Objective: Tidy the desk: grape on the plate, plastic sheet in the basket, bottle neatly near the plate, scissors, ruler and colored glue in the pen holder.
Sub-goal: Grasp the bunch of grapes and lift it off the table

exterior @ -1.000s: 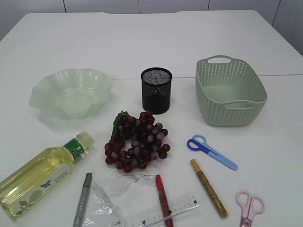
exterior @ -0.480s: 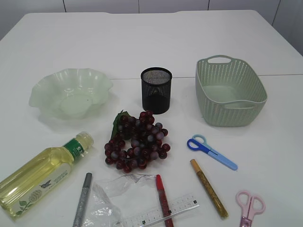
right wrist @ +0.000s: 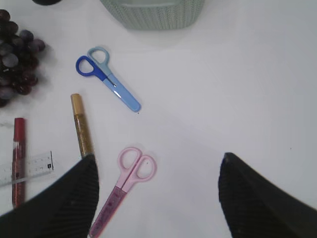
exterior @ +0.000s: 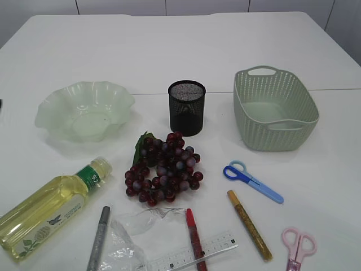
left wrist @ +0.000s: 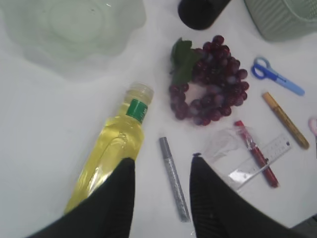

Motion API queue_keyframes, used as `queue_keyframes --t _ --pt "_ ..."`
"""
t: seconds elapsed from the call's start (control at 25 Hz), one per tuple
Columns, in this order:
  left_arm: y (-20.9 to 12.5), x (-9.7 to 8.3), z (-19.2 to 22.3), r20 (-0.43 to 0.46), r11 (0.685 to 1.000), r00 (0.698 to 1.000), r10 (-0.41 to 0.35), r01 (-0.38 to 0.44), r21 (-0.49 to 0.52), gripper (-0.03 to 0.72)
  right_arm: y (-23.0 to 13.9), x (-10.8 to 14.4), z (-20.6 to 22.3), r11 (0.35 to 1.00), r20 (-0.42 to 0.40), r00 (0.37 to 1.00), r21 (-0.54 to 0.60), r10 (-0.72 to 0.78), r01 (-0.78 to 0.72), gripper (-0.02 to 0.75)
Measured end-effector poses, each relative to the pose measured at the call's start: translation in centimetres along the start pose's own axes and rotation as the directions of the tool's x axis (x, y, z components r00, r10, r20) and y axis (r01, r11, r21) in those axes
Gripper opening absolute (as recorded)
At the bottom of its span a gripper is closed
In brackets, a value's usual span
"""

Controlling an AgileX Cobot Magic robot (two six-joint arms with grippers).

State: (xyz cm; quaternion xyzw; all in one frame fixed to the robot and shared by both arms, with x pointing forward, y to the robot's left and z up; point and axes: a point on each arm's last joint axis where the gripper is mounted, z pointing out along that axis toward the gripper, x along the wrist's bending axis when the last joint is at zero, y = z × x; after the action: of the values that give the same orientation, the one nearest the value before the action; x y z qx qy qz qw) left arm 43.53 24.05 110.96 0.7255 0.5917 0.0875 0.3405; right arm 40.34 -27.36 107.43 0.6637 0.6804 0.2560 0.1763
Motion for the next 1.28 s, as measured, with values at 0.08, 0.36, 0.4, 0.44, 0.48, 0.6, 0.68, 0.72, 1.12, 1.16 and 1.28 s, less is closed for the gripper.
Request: queue_keyframes --t 0.08,0.36,0.4,0.44,0.48,0.6,0.68,0.72,1.12,1.16,1.28 --pt "2.1 -0.9 1.8 0.032 0.997 0.998 0.054 -0.056 0.056 0.282 0.6 0.1 0.6 0.999 -0.006 1.0 0.028 -0.018 0.018 0.552" --pt "6.1 -3.7 12.5 0.101 0.949 0.983 0.152 -0.174 0.262 0.332 0.9 0.4 2.6 0.988 -0.032 0.999 0.152 -0.027 0.031 0.552" --pt "6.2 -4.1 14.3 0.108 0.938 0.981 0.159 -0.184 0.294 0.344 0.9 0.4 2.7 0.987 -0.034 0.999 0.157 -0.027 0.032 0.552" --pt "6.3 -4.8 16.0 0.118 0.928 0.98 0.16 -0.19 0.32 0.354 0.9 0.4 2.8 0.987 -0.034 0.999 0.159 -0.029 0.034 0.552" --pt "6.4 -5.6 17.3 0.128 0.923 0.978 0.164 -0.198 0.331 0.359 0.9 0.4 2.8 0.987 -0.034 0.999 0.159 -0.029 0.034 0.552" --pt "6.0 -7.5 21.3 0.124 0.911 0.983 0.133 -0.171 0.375 0.366 0.8 0.4 2.8 0.986 -0.035 0.999 0.161 -0.031 0.036 0.552" --pt "5.6 -8.3 22.9 0.108 0.916 0.99 0.093 -0.128 0.381 0.367 0.8 0.4 2.7 0.985 -0.035 0.999 0.17 -0.031 0.037 0.552" --pt "5.4 -8.6 23.4 0.097 0.919 0.993 0.066 -0.098 0.383 0.368 0.7 0.4 2.7 0.984 -0.035 0.999 0.176 -0.031 0.037 0.552" --pt "6.0 -9.0 24.7 -0.01 0.917 0.958 -0.288 0.278 0.287 0.368 0.6 0.6 2.7 0.981 -0.048 0.999 0.19 -0.017 0.026 0.552" --pt "5.9 -9.0 24.9 -0.031 0.895 0.938 -0.347 0.34 0.287 0.368 0.6 0.6 2.7 0.981 -0.049 0.999 0.192 -0.015 0.025 0.552" --pt "5.9 -9.1 25.3 -0.072 0.844 0.882 -0.466 0.467 0.263 0.368 0.6 0.6 2.7 0.981 -0.052 0.999 0.192 -0.013 0.022 0.552"
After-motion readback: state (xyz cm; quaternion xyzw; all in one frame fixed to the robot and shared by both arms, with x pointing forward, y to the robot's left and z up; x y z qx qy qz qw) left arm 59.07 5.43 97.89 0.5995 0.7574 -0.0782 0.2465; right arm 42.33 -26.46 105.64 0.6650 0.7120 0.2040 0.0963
